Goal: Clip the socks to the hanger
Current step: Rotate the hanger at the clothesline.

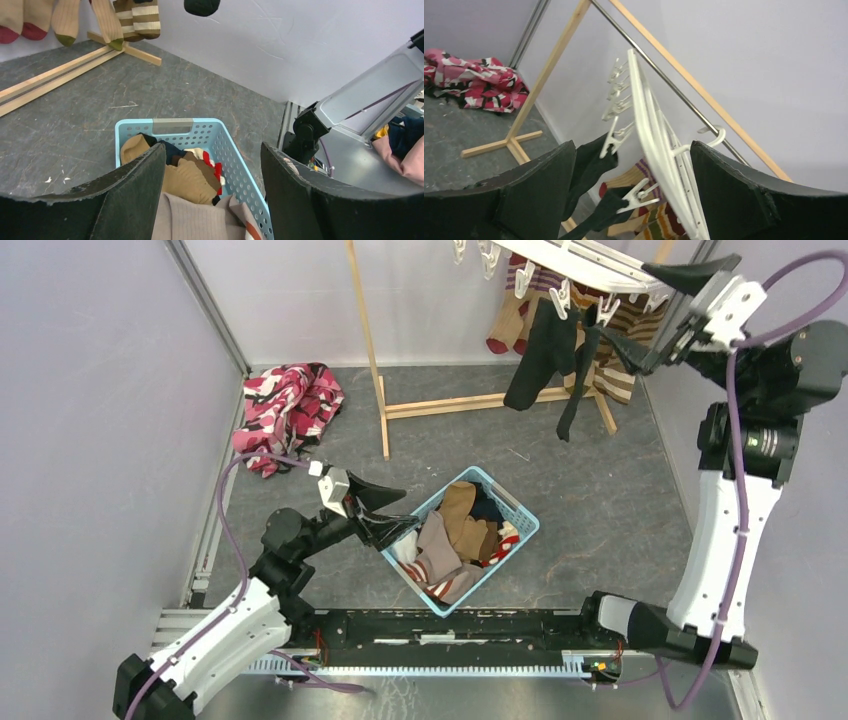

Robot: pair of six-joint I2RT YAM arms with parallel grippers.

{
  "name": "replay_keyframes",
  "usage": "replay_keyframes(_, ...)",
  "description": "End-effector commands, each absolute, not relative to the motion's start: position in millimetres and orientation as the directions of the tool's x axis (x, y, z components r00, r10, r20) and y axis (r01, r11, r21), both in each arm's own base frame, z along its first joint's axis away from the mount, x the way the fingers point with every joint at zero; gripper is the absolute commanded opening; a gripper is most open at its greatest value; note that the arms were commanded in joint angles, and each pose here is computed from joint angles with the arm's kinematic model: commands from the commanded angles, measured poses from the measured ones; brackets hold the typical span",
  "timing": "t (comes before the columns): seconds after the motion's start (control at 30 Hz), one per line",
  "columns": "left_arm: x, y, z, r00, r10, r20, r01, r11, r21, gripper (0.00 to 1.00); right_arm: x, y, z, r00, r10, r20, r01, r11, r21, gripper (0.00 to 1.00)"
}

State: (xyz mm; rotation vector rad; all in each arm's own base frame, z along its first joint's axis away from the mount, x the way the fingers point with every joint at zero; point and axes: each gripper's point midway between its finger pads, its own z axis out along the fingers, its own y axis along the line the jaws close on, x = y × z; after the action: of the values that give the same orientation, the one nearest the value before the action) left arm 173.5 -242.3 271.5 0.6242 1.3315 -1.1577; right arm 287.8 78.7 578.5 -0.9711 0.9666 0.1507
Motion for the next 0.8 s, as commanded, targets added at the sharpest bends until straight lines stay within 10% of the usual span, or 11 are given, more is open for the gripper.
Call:
replay_keyframes(0.0, 176.0, -231.9, 271.5, -0.110, -0.308, -0.945, 0.880, 0.411, -0.236, 0.76, 297.2, 75.9, 616.2, 0.647, -0.242, -0.723, -0.468, 0.622, -0.628, 0.90)
replay_keyframes(0.77, 177.7, -228.3, 267.6, -0.138, -0.298, -0.944, 0.860, 0.436, -0.264, 0.75, 378.9, 75.3, 569.2, 0.554, -0.536, -0.637, -0.316, 0.572, -0.757, 0.69)
